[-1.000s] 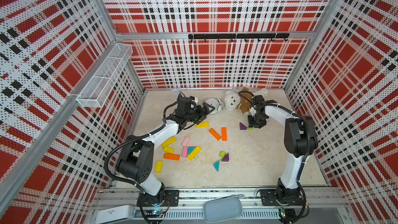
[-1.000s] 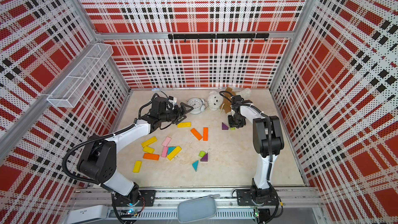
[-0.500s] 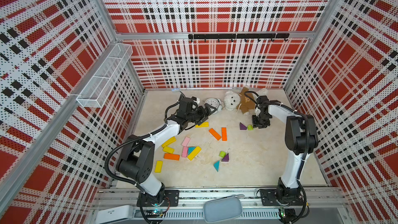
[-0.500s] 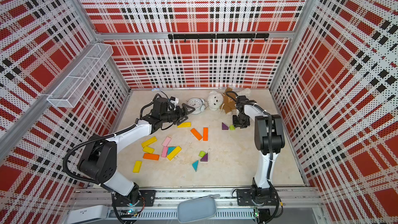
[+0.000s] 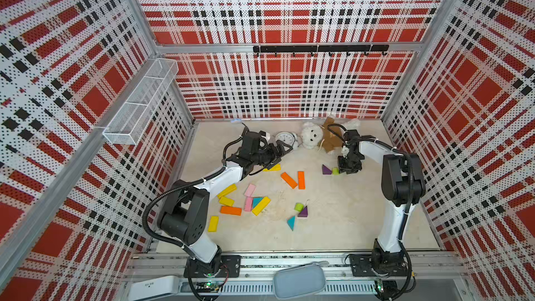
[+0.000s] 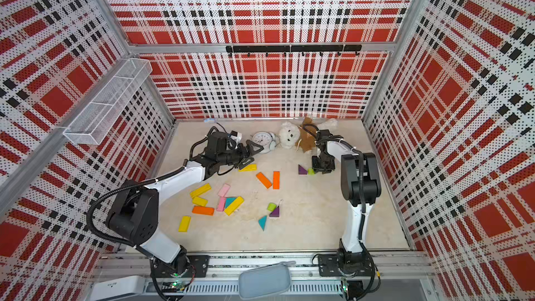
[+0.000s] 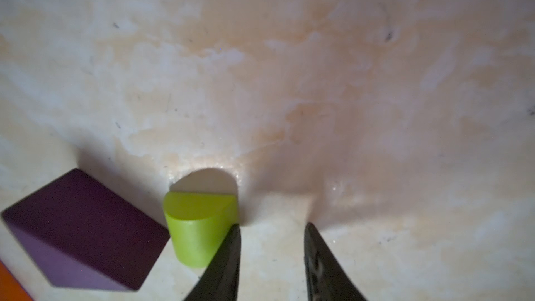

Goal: Assemble a carrot with building blocks
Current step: Pick up the building block from the center of the board.

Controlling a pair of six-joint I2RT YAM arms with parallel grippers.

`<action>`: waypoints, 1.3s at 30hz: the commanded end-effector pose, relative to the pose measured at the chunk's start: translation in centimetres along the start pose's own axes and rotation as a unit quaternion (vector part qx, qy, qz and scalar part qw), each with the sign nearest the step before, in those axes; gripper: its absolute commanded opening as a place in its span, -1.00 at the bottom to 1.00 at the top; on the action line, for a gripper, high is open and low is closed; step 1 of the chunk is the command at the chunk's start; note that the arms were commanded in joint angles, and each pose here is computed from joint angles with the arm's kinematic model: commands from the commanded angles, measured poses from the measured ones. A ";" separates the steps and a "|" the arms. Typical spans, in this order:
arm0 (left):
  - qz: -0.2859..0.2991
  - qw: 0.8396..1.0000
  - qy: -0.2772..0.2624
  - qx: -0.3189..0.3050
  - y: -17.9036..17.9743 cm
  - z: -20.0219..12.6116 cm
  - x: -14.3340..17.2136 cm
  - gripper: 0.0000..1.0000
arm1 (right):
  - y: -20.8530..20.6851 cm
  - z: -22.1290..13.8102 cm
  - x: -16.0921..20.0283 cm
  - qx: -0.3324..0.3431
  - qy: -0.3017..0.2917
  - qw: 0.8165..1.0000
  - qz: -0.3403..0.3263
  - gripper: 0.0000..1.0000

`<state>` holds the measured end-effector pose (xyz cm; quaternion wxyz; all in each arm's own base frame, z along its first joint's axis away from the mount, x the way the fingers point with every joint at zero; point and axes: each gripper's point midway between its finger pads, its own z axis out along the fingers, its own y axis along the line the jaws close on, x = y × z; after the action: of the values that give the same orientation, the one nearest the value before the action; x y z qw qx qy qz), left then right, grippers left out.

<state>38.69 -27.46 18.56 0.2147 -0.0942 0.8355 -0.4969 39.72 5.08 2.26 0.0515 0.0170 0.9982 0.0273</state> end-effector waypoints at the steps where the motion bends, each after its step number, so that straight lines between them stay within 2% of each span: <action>1: 0.015 1.000 -0.001 0.015 -1.1 0.4 -0.4 0.94 | 0.1 0.3 -0.9 -0.002 -0.005 1.000 -0.002 -0.21; 14: 0.017 1.000 0.000 0.016 -1.1 0.5 -0.4 0.94 | -0.3 -0.1 -1.1 0.012 -0.009 1.000 -0.004 -0.16; 18: 0.017 1.000 -0.001 0.016 -1.1 0.4 -0.5 0.94 | -0.4 -2.1 -1.4 0.016 -0.029 0.999 0.003 -0.15; 23: 0.013 1.000 -0.013 0.011 -0.8 0.0 -1.0 0.94 | 0.6 -6.7 -0.6 0.010 -0.074 0.997 0.000 -0.10; 29: -0.009 0.999 -0.047 -0.001 0.6 -1.6 -3.4 0.94 | 5.4 -9.8 4.2 0.019 -0.092 0.994 -0.062 0.00; 34: -0.012 0.998 -0.070 -0.001 0.9 -2.9 -5.0 0.95 | 10.5 -10.1 10.3 0.018 -0.079 0.990 -0.119 0.09; 39: -0.018 0.997 -0.077 -0.011 1.9 -3.0 -5.5 0.95 | 16.0 -8.8 16.3 -0.033 -0.059 0.989 -0.133 0.18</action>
<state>41.91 -22.59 18.18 0.2473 -0.1502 0.8304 -0.4762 25.25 19.73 10.50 0.1183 -0.1526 0.9806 0.0342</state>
